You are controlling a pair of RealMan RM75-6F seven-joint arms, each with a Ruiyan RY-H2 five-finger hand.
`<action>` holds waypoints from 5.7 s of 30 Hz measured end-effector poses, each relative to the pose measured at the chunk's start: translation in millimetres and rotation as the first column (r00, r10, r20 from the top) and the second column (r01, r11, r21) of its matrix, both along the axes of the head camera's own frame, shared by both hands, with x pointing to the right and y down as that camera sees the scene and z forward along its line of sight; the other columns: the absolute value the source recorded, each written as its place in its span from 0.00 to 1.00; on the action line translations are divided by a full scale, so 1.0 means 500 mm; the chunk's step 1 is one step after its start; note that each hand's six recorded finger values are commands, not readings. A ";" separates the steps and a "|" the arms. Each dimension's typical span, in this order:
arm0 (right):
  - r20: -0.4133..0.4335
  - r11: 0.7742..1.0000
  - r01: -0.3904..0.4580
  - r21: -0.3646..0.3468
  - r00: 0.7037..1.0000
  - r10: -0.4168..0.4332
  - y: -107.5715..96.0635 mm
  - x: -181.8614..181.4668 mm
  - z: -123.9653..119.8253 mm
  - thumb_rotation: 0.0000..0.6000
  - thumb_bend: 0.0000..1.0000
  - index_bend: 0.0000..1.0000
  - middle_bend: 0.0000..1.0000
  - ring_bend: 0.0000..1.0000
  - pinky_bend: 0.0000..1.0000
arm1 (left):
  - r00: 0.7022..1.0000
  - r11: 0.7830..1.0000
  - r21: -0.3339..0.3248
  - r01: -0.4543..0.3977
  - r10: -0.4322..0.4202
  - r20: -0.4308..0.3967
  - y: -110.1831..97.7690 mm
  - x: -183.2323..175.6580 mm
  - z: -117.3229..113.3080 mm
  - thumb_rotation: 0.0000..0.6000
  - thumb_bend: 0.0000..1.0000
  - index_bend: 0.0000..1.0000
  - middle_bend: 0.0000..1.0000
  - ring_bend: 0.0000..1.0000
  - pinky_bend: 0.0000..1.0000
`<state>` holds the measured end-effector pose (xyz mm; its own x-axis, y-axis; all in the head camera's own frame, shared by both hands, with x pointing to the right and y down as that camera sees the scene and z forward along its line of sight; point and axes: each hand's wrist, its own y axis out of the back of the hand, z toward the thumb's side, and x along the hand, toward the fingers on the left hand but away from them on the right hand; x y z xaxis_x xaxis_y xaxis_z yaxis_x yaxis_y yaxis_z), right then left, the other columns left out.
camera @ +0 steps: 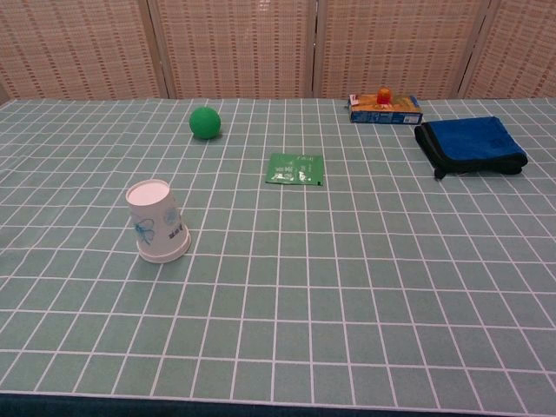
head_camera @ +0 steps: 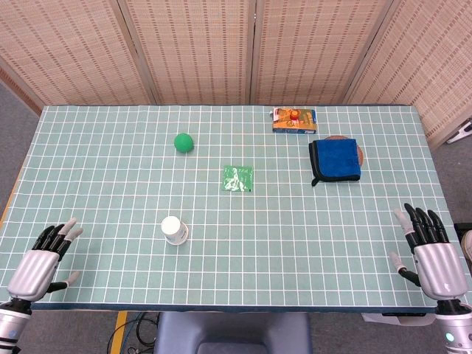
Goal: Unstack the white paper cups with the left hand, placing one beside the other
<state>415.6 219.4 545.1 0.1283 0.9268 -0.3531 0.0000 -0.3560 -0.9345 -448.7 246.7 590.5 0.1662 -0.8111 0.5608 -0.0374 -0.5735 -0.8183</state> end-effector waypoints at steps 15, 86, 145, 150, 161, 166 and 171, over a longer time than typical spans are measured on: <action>0.027 1.000 -0.012 -0.009 1.000 0.012 0.000 0.009 -0.008 1.00 0.29 0.00 0.00 0.00 0.00 | 0.999 0.997 -0.069 -0.021 0.018 -0.045 -0.012 0.044 0.002 1.00 0.27 0.00 0.00 0.00 0.00; 0.128 0.999 -0.026 -0.031 0.991 0.030 -0.044 0.041 -0.011 1.00 0.29 0.00 0.00 0.00 0.00 | 0.964 0.917 -0.299 -0.265 0.248 -0.093 -0.260 0.399 0.120 1.00 0.27 0.27 0.00 0.00 0.00; 0.110 0.999 -0.035 -0.028 0.993 0.038 -0.038 0.048 -0.019 1.00 0.29 0.00 0.00 0.00 0.00 | 0.964 0.921 -0.290 -0.261 0.236 -0.120 -0.270 0.420 0.102 1.00 0.27 0.46 0.00 0.00 0.00; 0.117 0.999 -0.032 -0.024 0.992 0.035 -0.037 0.047 -0.023 1.00 0.29 0.00 0.00 0.00 0.00 | 0.966 0.925 -0.279 -0.258 0.238 -0.105 -0.270 0.428 0.075 1.00 0.27 0.46 0.00 0.00 0.00; 0.123 0.999 -0.035 -0.020 0.992 0.037 -0.038 0.050 -0.027 1.00 0.29 0.00 0.00 0.00 0.00 | 0.970 0.938 -0.248 -0.243 0.234 -0.068 -0.288 0.440 0.026 1.00 0.27 0.44 0.00 0.00 0.00; 0.124 0.999 -0.035 -0.020 0.992 0.037 -0.039 0.051 -0.027 1.00 0.29 0.00 0.00 0.00 0.00 | 0.971 0.943 -0.231 -0.238 0.233 -0.049 -0.298 0.445 0.002 1.00 0.27 0.43 0.00 0.00 0.00; 0.124 0.999 -0.032 -0.021 0.992 0.034 -0.039 0.050 -0.026 1.00 0.29 0.00 0.00 0.00 0.00 | 0.971 0.947 -0.215 -0.237 0.235 -0.038 -0.301 0.450 -0.021 1.00 0.27 0.43 0.00 0.00 0.00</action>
<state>440.8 200.1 531.8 0.1418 0.9245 -0.3539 0.1274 -0.3716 -0.9196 -223.8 96.0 579.9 0.3458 -0.6070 0.7155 0.1115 -0.7306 -0.6737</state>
